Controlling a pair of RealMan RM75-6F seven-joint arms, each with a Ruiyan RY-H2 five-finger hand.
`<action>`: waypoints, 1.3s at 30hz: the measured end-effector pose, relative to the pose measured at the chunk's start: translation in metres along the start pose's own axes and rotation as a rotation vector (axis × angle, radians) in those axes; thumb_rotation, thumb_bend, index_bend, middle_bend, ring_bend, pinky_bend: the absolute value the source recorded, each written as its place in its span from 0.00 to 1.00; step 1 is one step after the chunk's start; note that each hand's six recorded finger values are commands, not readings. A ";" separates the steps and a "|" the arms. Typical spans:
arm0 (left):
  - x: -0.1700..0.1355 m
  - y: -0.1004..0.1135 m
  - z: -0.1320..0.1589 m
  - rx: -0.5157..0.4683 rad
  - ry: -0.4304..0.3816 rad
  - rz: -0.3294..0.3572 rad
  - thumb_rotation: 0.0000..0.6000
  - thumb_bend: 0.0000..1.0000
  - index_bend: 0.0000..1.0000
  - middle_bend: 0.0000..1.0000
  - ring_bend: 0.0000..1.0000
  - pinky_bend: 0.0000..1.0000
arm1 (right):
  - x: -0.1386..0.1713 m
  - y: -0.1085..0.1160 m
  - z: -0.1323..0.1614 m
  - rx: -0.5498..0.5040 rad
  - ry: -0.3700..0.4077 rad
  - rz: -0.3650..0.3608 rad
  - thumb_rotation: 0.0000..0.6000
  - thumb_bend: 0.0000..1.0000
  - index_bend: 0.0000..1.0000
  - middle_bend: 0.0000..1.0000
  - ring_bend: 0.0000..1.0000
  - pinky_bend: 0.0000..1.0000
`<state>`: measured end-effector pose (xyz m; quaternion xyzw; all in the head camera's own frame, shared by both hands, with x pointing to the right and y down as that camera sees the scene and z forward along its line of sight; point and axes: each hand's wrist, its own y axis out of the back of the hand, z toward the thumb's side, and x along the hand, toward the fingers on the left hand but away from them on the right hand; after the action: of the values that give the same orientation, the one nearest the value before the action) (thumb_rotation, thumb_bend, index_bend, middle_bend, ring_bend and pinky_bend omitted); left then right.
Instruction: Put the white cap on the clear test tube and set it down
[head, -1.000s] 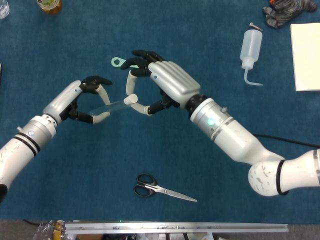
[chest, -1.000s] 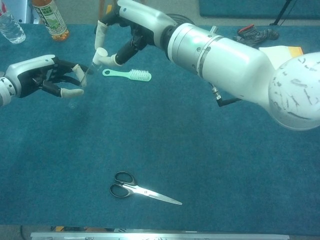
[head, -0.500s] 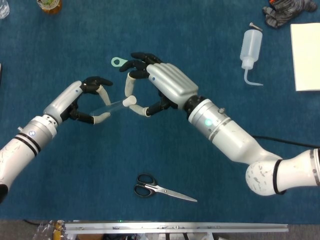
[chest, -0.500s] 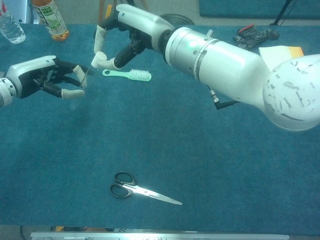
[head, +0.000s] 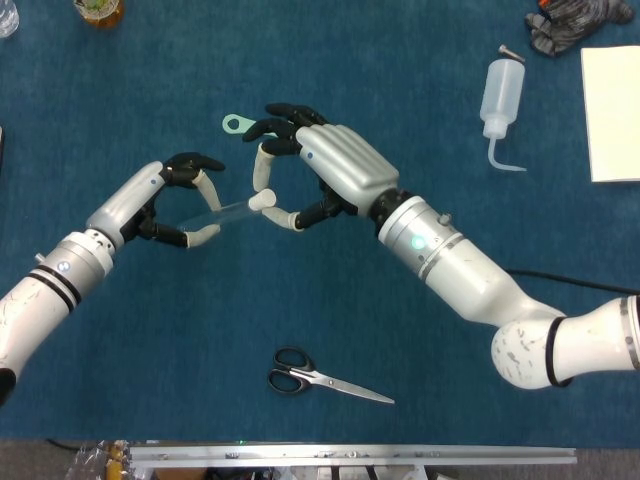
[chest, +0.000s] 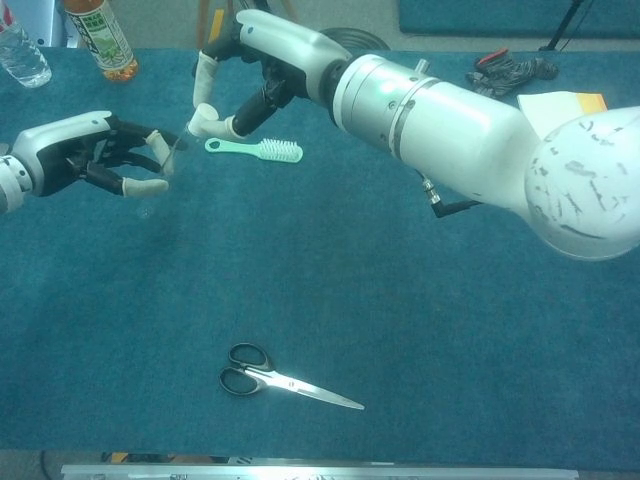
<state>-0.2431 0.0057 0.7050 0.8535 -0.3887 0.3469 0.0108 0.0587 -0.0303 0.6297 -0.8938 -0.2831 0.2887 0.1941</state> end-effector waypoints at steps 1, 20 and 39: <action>0.000 0.000 0.000 0.000 0.000 -0.001 1.00 0.34 0.60 0.17 0.00 0.16 | 0.000 0.000 0.000 -0.001 -0.001 0.000 1.00 0.29 0.60 0.24 0.00 0.02; 0.003 -0.001 0.000 0.015 0.009 0.004 1.00 0.34 0.60 0.17 0.00 0.16 | -0.001 -0.004 -0.001 0.002 -0.001 0.008 1.00 0.29 0.60 0.24 0.00 0.02; 0.003 0.000 0.000 0.024 0.021 0.014 1.00 0.34 0.61 0.17 0.00 0.16 | -0.003 -0.011 -0.006 0.021 -0.015 0.026 1.00 0.29 0.60 0.24 0.00 0.02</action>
<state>-0.2421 0.0037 0.7065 0.8471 -0.3905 0.3604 0.0021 0.0565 -0.0249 0.6412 -0.8931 -0.2699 0.3008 0.1978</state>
